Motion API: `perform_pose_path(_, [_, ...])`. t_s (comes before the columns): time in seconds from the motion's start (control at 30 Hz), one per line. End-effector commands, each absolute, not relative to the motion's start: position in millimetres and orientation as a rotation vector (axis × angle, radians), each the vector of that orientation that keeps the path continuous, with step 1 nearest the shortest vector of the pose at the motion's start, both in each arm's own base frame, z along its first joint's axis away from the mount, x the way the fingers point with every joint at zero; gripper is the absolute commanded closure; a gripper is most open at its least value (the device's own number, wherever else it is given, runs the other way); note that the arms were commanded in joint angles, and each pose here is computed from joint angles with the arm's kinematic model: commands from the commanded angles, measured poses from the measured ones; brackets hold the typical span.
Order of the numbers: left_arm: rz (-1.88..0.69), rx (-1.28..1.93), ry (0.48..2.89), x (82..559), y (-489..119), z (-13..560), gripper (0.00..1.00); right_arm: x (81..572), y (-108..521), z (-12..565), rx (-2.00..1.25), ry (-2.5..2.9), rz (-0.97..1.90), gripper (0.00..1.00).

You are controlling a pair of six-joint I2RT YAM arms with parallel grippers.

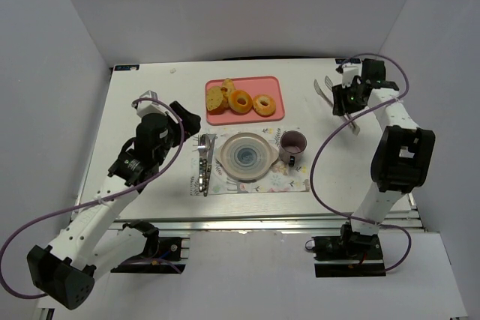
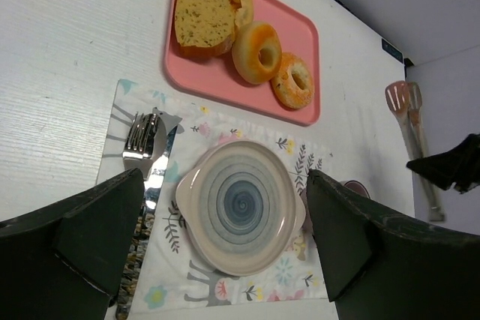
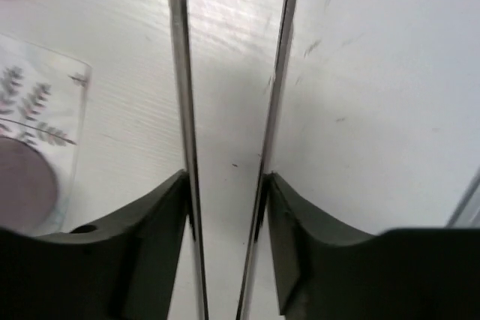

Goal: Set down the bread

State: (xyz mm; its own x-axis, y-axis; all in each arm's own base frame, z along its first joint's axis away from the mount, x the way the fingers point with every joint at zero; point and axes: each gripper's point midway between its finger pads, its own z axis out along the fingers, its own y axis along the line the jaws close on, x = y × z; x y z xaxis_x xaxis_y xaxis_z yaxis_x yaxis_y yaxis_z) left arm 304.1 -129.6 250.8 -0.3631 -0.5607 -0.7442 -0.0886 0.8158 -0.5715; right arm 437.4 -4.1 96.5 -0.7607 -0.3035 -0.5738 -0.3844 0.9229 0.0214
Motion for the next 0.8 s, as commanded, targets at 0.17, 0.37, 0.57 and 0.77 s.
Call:
perform_pose_path(0.17, [-0.553,-0.505,1.858,299.6,-125.3,265.8,0.02,457.0,53.3,188.2,-0.634,2.255,0.314,0.45])
perform_pose_path(0.37, [-0.545,-0.521,1.846,294.7,-119.6,270.2,0.02,453.4,138.1,214.6,-0.818,2.156,0.464,0.46])
perform_pose_path(0.57, [-0.539,-0.539,1.836,291.4,-115.2,276.9,0.02,445.1,216.2,213.9,-0.918,2.123,0.618,0.48])
perform_pose_path(0.77, [-0.515,-0.577,1.835,286.2,-107.0,277.4,0.02,442.4,275.9,201.2,-1.03,2.105,0.676,0.52])
